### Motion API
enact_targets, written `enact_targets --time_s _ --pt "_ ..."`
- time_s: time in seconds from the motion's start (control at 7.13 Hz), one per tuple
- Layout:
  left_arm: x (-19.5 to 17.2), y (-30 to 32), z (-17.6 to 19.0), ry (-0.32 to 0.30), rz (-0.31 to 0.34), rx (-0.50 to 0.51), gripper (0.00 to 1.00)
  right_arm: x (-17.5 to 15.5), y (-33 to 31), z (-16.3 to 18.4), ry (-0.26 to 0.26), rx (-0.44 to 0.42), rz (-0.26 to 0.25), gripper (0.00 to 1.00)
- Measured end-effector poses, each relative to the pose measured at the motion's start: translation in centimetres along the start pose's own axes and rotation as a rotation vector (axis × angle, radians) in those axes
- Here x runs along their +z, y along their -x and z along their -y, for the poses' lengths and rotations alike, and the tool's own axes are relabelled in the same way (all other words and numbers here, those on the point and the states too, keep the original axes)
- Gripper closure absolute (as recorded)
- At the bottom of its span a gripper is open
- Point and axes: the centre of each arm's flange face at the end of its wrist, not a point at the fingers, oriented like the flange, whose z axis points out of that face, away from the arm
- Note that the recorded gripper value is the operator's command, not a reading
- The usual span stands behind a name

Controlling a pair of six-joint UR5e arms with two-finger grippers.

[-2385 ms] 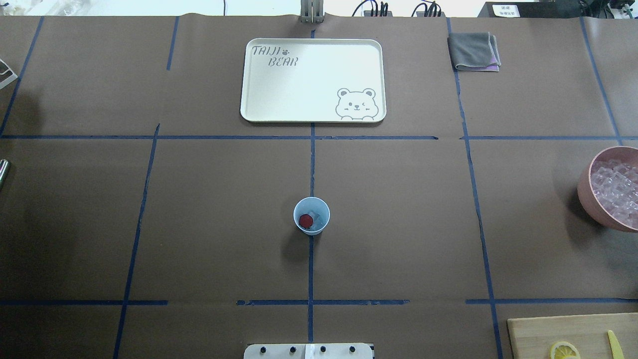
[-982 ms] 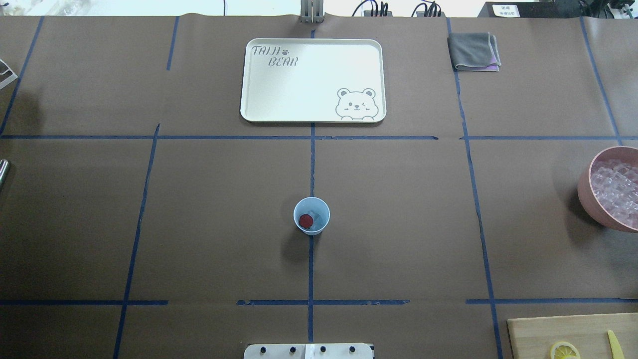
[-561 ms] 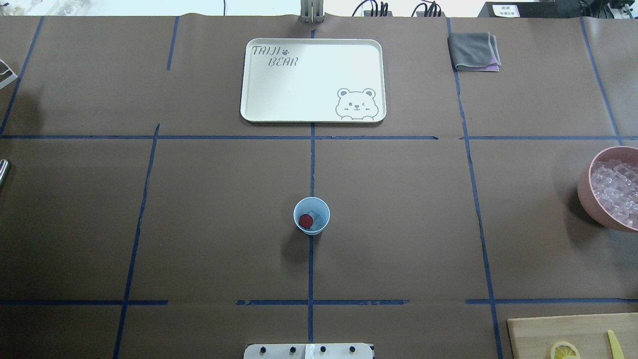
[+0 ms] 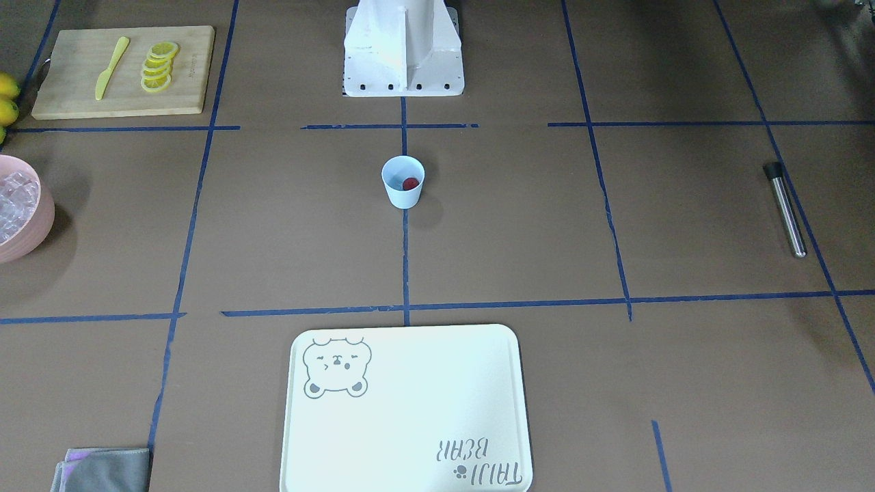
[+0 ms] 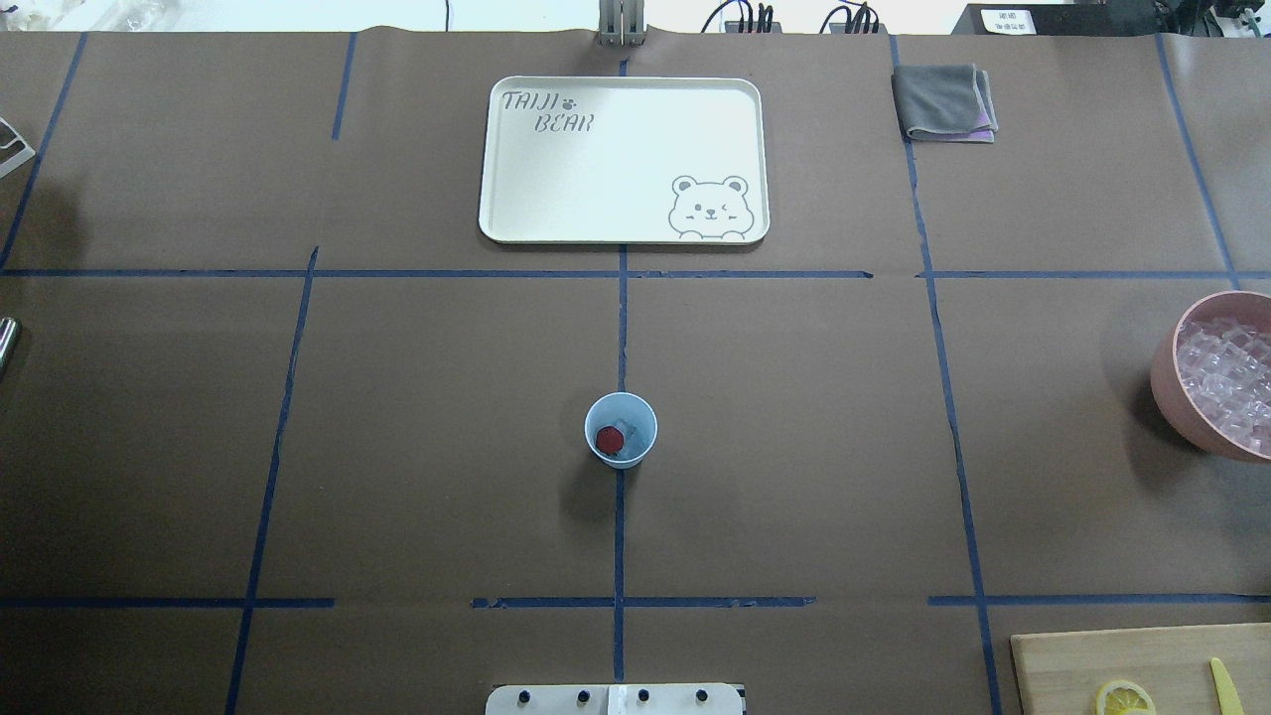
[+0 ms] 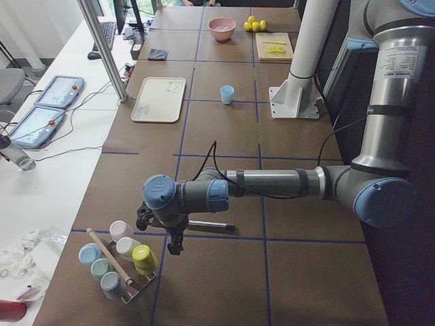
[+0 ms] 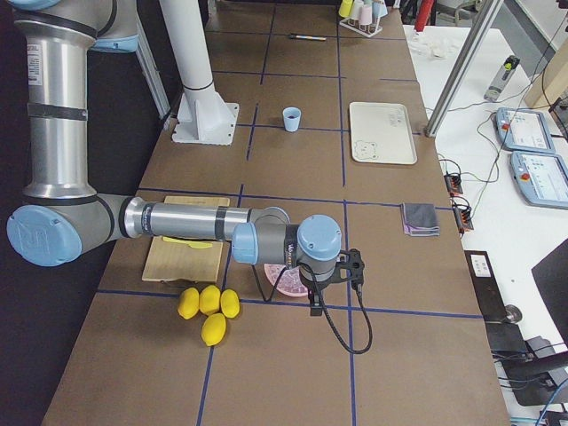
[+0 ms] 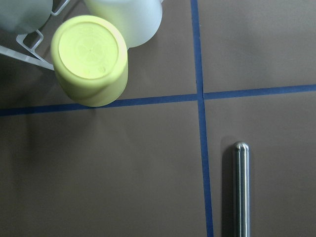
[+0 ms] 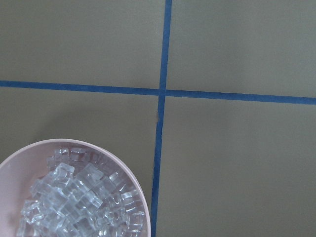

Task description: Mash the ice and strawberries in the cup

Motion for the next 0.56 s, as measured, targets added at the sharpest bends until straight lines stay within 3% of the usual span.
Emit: enact_targets --time_s 0.56 --pt "0.65 0.47 -0.79 0.008 0.003 -0.007 0.00 -0.16 0.16 0.19 -0.003 -0.004 0.000 0.01"
